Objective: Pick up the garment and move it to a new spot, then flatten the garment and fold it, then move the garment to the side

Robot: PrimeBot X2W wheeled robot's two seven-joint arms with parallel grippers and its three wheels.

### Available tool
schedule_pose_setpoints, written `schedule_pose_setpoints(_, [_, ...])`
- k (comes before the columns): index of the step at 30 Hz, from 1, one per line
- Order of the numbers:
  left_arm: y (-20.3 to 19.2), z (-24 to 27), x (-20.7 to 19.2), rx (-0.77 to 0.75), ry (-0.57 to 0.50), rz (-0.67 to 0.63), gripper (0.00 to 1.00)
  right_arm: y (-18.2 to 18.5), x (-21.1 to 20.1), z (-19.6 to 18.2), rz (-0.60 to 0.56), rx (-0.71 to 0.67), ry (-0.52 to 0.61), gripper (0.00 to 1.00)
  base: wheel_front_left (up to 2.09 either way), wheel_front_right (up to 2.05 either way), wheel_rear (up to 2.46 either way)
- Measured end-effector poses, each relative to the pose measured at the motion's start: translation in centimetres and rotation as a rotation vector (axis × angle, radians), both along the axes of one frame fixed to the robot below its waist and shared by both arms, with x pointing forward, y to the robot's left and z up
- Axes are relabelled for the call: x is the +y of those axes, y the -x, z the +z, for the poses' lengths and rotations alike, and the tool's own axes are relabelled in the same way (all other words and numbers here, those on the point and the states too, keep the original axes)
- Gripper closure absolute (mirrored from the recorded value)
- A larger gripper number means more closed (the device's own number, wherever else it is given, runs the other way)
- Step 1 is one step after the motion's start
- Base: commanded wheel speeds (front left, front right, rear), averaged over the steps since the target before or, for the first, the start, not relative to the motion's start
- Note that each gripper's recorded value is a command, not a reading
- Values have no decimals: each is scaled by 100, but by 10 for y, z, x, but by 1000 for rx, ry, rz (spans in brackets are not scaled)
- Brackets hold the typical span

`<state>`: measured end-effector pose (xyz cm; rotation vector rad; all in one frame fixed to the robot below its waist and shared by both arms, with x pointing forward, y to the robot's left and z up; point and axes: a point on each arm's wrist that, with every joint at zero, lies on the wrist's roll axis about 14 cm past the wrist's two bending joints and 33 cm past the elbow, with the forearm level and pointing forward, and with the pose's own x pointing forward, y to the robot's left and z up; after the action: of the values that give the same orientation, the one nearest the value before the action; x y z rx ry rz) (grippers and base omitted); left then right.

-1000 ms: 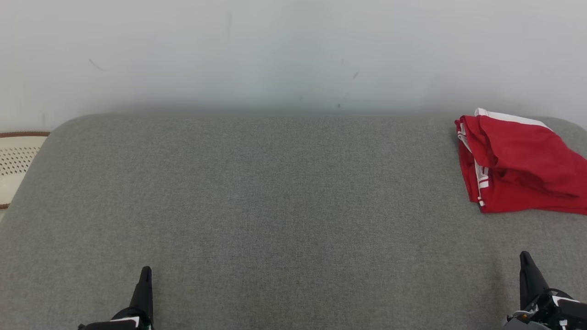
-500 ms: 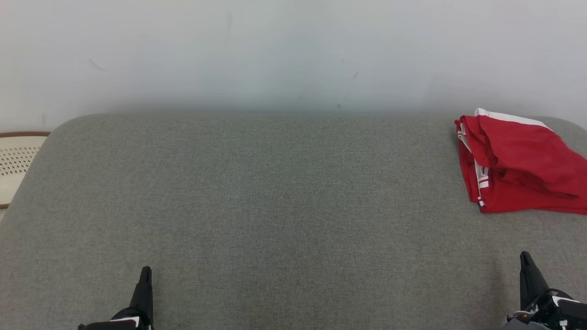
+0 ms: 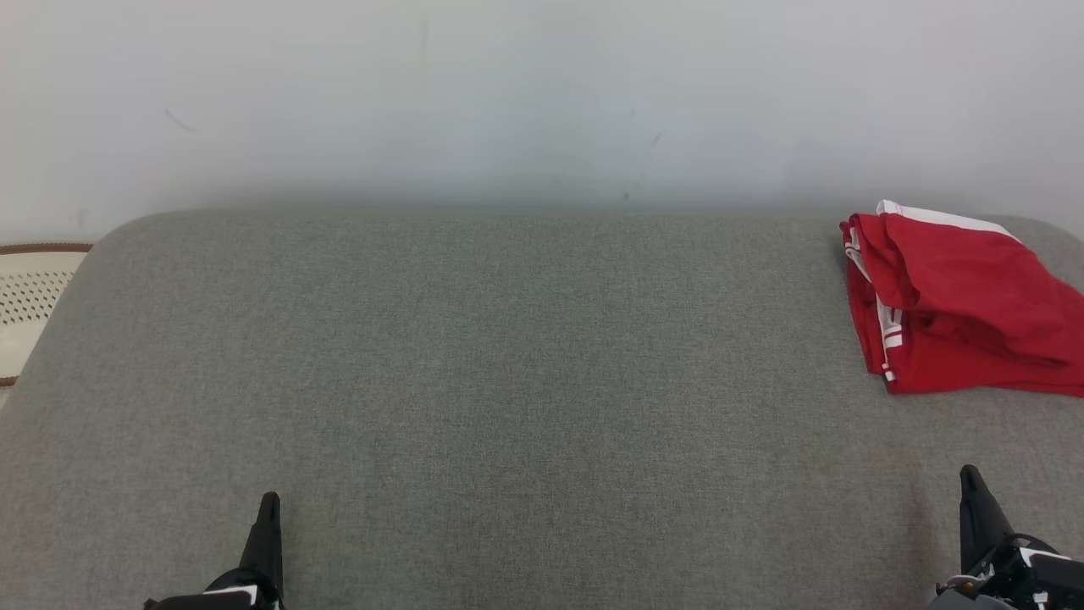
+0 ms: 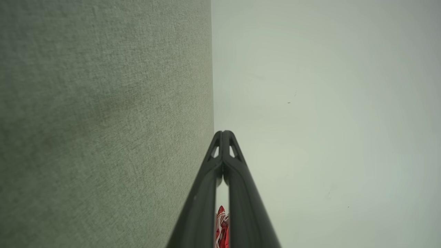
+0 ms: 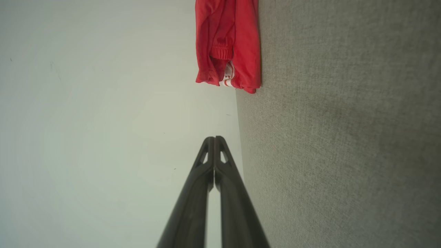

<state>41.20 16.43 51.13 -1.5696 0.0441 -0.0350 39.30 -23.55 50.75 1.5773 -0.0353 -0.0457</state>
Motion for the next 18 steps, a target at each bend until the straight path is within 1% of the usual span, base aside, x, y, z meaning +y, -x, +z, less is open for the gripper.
schedule_pose_setpoints(18, [0,0,0,0,0,0,100,0,0,0,2,0,1,100,0,0,0])
